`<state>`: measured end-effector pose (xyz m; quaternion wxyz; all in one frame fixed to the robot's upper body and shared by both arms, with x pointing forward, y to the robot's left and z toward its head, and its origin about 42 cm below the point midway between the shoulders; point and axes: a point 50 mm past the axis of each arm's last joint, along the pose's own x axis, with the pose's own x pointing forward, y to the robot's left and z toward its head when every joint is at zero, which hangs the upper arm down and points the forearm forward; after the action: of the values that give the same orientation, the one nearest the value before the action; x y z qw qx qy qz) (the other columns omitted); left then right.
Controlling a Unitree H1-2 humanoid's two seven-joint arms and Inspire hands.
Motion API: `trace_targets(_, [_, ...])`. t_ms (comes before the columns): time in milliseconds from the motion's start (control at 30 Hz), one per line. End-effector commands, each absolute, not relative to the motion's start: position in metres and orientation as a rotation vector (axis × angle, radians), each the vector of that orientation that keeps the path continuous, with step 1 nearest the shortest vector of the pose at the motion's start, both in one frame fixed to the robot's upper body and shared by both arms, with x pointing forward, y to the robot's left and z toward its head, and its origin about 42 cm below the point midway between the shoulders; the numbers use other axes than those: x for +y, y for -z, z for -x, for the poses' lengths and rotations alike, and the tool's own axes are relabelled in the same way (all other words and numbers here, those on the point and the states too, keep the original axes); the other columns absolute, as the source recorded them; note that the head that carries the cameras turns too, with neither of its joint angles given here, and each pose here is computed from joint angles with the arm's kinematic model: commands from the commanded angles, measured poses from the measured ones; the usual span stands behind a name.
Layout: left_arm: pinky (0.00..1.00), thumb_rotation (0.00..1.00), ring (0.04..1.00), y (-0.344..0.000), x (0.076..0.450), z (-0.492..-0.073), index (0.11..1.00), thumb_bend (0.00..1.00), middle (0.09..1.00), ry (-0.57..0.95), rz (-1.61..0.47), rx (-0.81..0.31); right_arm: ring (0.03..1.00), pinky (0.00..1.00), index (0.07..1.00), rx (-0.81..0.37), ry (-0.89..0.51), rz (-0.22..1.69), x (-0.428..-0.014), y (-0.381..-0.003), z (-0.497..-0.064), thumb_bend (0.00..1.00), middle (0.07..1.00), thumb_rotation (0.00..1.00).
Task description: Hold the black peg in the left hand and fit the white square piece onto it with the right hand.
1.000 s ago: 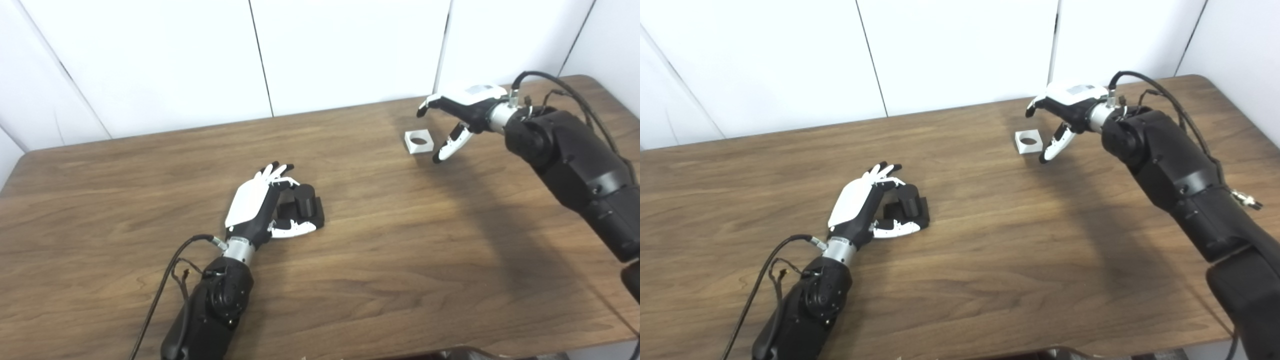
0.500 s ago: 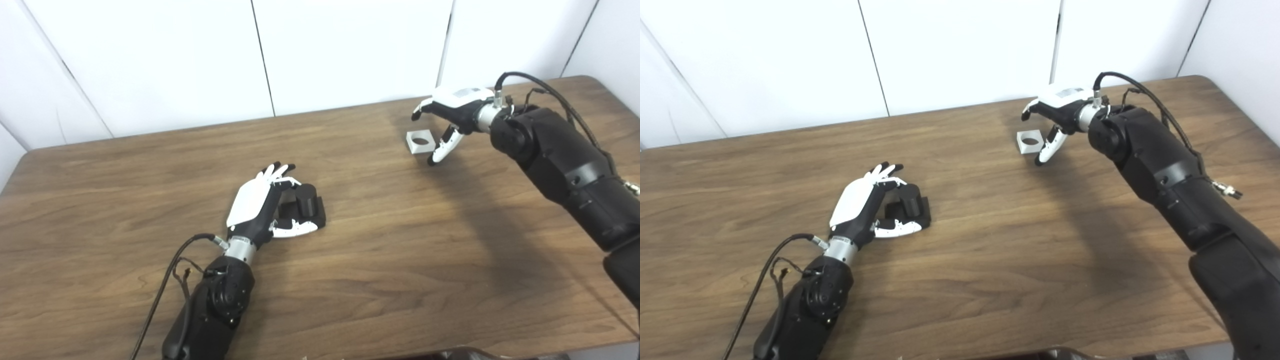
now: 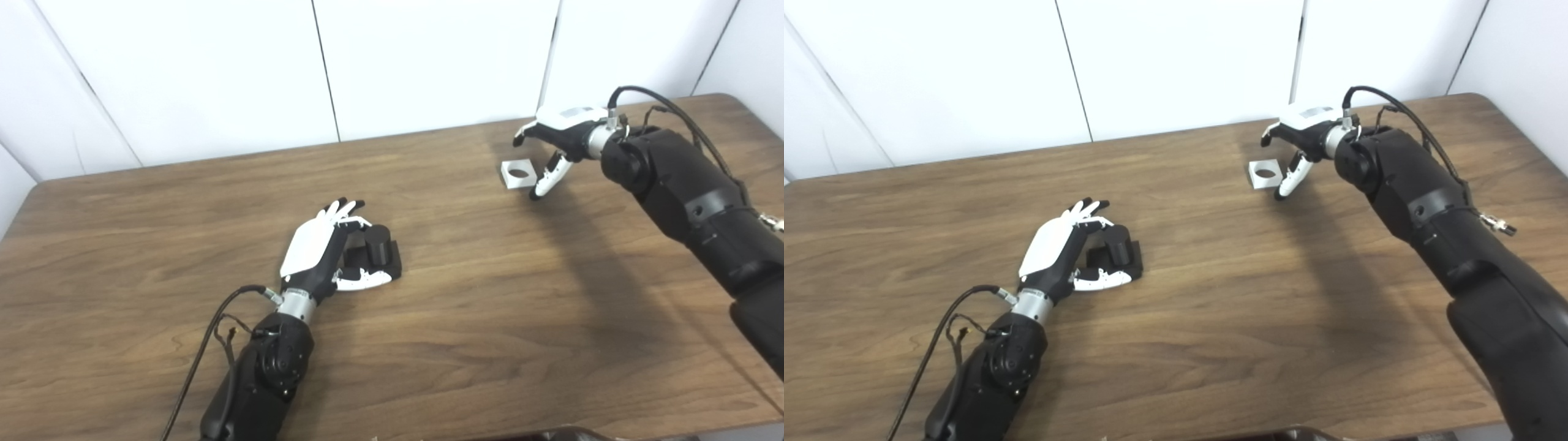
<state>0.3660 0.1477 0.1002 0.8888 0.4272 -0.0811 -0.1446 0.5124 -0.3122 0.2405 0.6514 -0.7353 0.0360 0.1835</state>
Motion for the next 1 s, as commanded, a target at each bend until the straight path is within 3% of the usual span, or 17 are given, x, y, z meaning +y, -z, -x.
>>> trace_targets(0, [1.00,0.34,1.000,-0.051,0.170,-0.332,0.569,0.91,0.941,0.323,-0.924,-0.002,0.904,0.85,0.827,-0.016,-0.353,1.702,-0.301,-0.279,-0.530,0.81,0.895,0.37])
trace_targets(267, [1.00,0.31,1.000,-0.052,0.170,-0.330,0.572,0.91,0.939,0.317,-0.915,0.012,0.899,0.86,0.775,0.005,-0.368,1.684,-0.293,-0.265,-0.536,0.81,0.888,0.35])
trace_targets(967, [1.00,0.33,1.000,-0.053,0.167,-0.323,0.570,0.90,0.945,0.332,-0.925,0.026,0.884,0.84,0.761,-0.025,-0.439,1.701,-0.271,-0.250,-0.531,0.81,0.878,0.35])
